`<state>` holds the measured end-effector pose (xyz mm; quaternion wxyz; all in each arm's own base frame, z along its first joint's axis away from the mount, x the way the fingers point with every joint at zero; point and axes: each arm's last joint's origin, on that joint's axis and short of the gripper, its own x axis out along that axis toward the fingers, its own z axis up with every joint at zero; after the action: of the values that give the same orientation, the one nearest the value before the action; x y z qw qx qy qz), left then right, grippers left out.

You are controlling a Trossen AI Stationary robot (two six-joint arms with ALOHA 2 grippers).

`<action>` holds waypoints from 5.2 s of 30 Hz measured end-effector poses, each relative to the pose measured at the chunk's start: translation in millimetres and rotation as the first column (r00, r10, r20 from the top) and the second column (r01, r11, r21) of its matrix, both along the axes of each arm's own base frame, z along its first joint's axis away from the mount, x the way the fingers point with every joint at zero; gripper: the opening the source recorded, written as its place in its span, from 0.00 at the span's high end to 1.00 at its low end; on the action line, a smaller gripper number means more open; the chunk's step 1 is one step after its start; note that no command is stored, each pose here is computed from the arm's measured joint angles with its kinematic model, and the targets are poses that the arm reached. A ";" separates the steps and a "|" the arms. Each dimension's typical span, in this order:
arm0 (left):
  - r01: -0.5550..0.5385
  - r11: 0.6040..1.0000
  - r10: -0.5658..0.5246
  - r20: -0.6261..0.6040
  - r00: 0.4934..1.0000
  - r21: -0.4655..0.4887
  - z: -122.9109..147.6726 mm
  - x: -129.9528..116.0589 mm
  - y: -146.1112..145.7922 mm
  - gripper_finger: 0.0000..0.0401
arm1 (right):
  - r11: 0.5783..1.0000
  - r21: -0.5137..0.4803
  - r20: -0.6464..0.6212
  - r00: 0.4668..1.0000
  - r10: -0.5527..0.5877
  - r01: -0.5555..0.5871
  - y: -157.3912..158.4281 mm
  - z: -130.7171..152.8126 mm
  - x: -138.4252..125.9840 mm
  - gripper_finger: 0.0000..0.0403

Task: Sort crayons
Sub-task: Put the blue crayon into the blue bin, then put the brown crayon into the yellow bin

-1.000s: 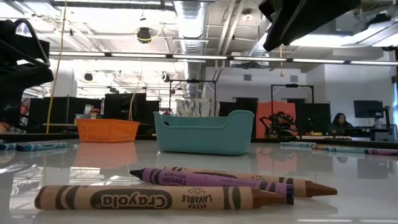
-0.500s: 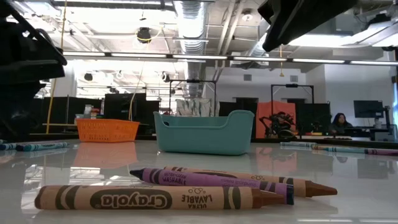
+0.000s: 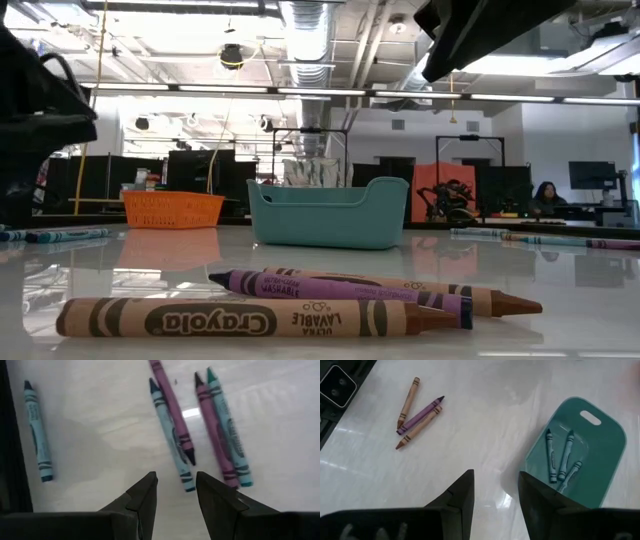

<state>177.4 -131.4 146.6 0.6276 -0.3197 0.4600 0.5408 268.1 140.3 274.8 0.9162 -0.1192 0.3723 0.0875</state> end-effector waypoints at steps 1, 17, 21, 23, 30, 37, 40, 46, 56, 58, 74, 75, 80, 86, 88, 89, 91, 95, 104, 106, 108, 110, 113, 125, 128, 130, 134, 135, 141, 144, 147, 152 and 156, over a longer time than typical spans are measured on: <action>0.001 1.000 0.000 0.007 1.000 -0.013 -2.7 -0.2 -0.2 0.68 | 1.000 -0.001 0.000 1.000 0.000 0.000 0.0 0.0 0.0 0.64; 0.004 0.999 -0.002 0.029 1.000 -0.047 -16.6 -3.5 4.1 0.89 | 1.000 -0.005 0.000 1.000 0.005 -0.005 0.0 -0.1 -0.1 0.64; -0.015 0.999 0.015 0.004 1.000 -0.048 -16.6 -3.7 7.3 0.98 | 1.000 -0.003 0.005 1.000 0.006 -0.006 0.2 0.3 0.3 0.64; -0.026 0.998 0.026 -0.003 1.000 -0.054 -16.6 -3.0 8.5 0.98 | 1.000 -0.003 0.005 1.000 0.006 -0.006 0.3 0.3 0.3 0.64; -0.033 0.998 0.033 -0.011 0.999 -0.055 -16.7 -2.7 9.8 0.97 | 1.000 -0.003 0.004 1.000 0.015 -0.015 2.7 0.3 -1.0 0.64; -0.006 0.999 0.006 -0.008 1.000 -0.036 -12.6 -5.5 10.7 0.97 | 1.000 -0.009 -0.006 1.000 0.020 -0.021 3.7 -0.5 -2.6 0.64; 0.008 1.000 -0.008 -0.031 0.999 0.015 -2.6 -10.8 14.8 0.97 | 1.000 -0.013 -0.015 1.000 0.020 -0.020 3.3 -1.1 -3.1 0.64; 0.120 0.992 -0.120 -0.007 0.993 0.031 23.1 -9.0 15.0 0.97 | 1.000 -0.013 -0.014 1.000 0.019 -0.019 3.3 -1.1 -3.1 0.64; 0.473 0.863 -0.485 0.031 0.874 0.175 62.0 20.7 17.8 0.97 | 1.000 -0.011 -0.013 1.000 -0.013 0.013 -0.7 -1.2 -1.2 0.64; 0.548 0.814 -0.562 0.023 0.827 0.192 66.7 30.2 19.7 0.97 | 1.000 -0.017 -0.010 1.000 -0.022 0.022 -1.8 -1.1 -0.8 0.64; 0.900 0.336 -0.929 -0.062 0.366 0.279 86.8 97.0 66.0 0.97 | 0.992 0.024 0.034 0.992 -0.123 0.122 -10.3 1.7 6.3 0.64; 0.905 0.324 -0.933 -0.063 0.353 0.275 87.1 99.0 71.1 0.97 | 0.991 0.027 0.022 0.991 -0.133 0.132 -10.6 0.8 5.4 0.64; 0.921 0.245 -0.964 -0.029 0.266 0.302 90.9 109.5 86.0 0.97 | 0.976 0.029 -0.096 0.972 -0.214 0.217 -9.6 -7.4 -6.4 0.64; 0.935 0.155 -0.986 -0.004 0.165 0.320 89.1 127.4 94.5 0.97 | 0.954 0.009 -0.128 0.946 -0.297 0.301 4.8 -11.6 -23.7 0.64; 0.944 0.133 -0.989 -0.020 0.145 0.301 87.1 135.5 94.1 0.97 | 0.948 0.008 -0.125 0.941 -0.314 0.317 11.3 -12.2 -29.6 0.64; 0.953 0.117 -0.991 -0.031 0.131 0.279 86.0 138.7 93.5 0.97 | 0.945 0.009 -0.127 0.938 -0.322 0.326 14.5 -12.5 -33.0 0.64; 0.957 0.091 -0.994 -0.036 0.105 0.274 86.3 149.8 91.3 0.97 | 0.936 0.009 -0.135 0.928 -0.348 0.353 18.1 -13.6 -38.5 0.64; 0.976 0.047 -0.996 -0.060 0.062 0.215 78.5 165.8 88.6 0.97 | 0.916 0.004 -0.177 0.902 -0.395 0.402 23.3 -16.5 -51.0 0.64; 0.997 -0.019 -0.993 -0.117 -0.010 0.078 65.0 189.4 86.6 0.97 | 0.821 -0.094 -0.187 0.800 -0.570 0.563 21.7 -20.9 -78.3 0.64; 0.998 -0.022 -0.993 -0.117 -0.016 0.054 64.7 191.1 86.3 0.97 | 0.797 -0.115 -0.186 0.776 -0.603 0.592 20.1 -21.3 -83.2 0.64; 0.999 -0.026 -0.993 -0.118 -0.020 0.047 65.5 191.6 86.2 0.95 | 0.774 -0.135 -0.180 0.752 -0.634 0.619 18.2 -21.3 -87.4 0.64; 0.999 -0.028 -0.993 -0.120 -0.022 0.046 64.9 192.2 86.1 0.93 | 0.752 -0.160 -0.175 0.731 -0.659 0.640 15.6 -21.2 -90.9 0.64; 0.999 -0.028 -0.992 -0.120 -0.023 0.037 63.8 191.9 86.2 0.89 | 0.732 -0.189 -0.173 0.711 -0.681 0.654 11.0 -21.9 -91.8 0.64; 0.999 -0.020 -0.995 -0.103 -0.015 0.045 64.0 191.0 77.2 0.72 | 0.716 -0.113 -0.275 0.670 -0.689 0.689 -34.9 -51.7 -91.8 0.71; 0.998 -0.023 -0.995 -0.094 -0.018 0.051 68.8 191.3 69.3 0.71 | 0.689 -0.065 -0.266 0.653 -0.709 0.722 -54.8 -52.2 -94.5 0.71; 0.997 -0.032 -0.996 -0.088 -0.025 0.075 75.4 193.1 62.1 0.71 | 0.669 -0.046 -0.260 0.638 -0.725 0.742 -69.0 -50.9 -96.7 0.71; 0.992 -0.059 -0.996 -0.070 -0.051 0.115 89.9 194.8 42.9 0.71 | 0.652 -0.026 -0.289 0.618 -0.731 0.758 -94.4 -53.0 -99.7 0.71; 0.989 -0.068 -0.996 -0.066 -0.060 0.129 93.5 195.1 37.5 0.71 | 0.648 -0.030 -0.298 0.612 -0.732 0.761 -100.0 -54.6 -100.1 0.71; 0.977 -0.103 -0.994 -0.050 -0.096 0.187 109.2 190.6 3.0 0.71 | 0.637 -0.036 -0.377 0.580 -0.722 0.770 -128.6 -67.8 -98.4 0.71; 0.974 -0.113 -0.994 -0.033 -0.108 0.198 111.9 185.4 -13.4 0.71 | 0.624 -0.031 -0.401 0.562 -0.724 0.781 -140.4 -76.1 -96.3 0.71; 0.971 -0.117 -0.993 -0.012 -0.117 0.207 113.2 179.7 -28.8 0.71 | 0.617 -0.018 -0.415 0.555 -0.720 0.787 -150.0 -82.7 -95.5 0.71; 0.970 -0.115 -0.993 0.002 -0.118 0.214 113.2 169.7 -49.1 0.71 | 0.605 0.026 -0.444 0.551 -0.706 0.796 -162.5 -93.2 -97.1 0.71; 0.968 -0.113 -0.993 -0.003 -0.115 0.223 113.4 162.6 -61.9 0.71 | 0.600 0.054 -0.458 0.554 -0.695 0.798 -167.0 -99.3 -98.4 0.71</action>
<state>340.0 -193.3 260.0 0.8784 0.1327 0.4481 -0.1000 169.7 -26.7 175.5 0.7775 0.1909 0.5471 -0.2443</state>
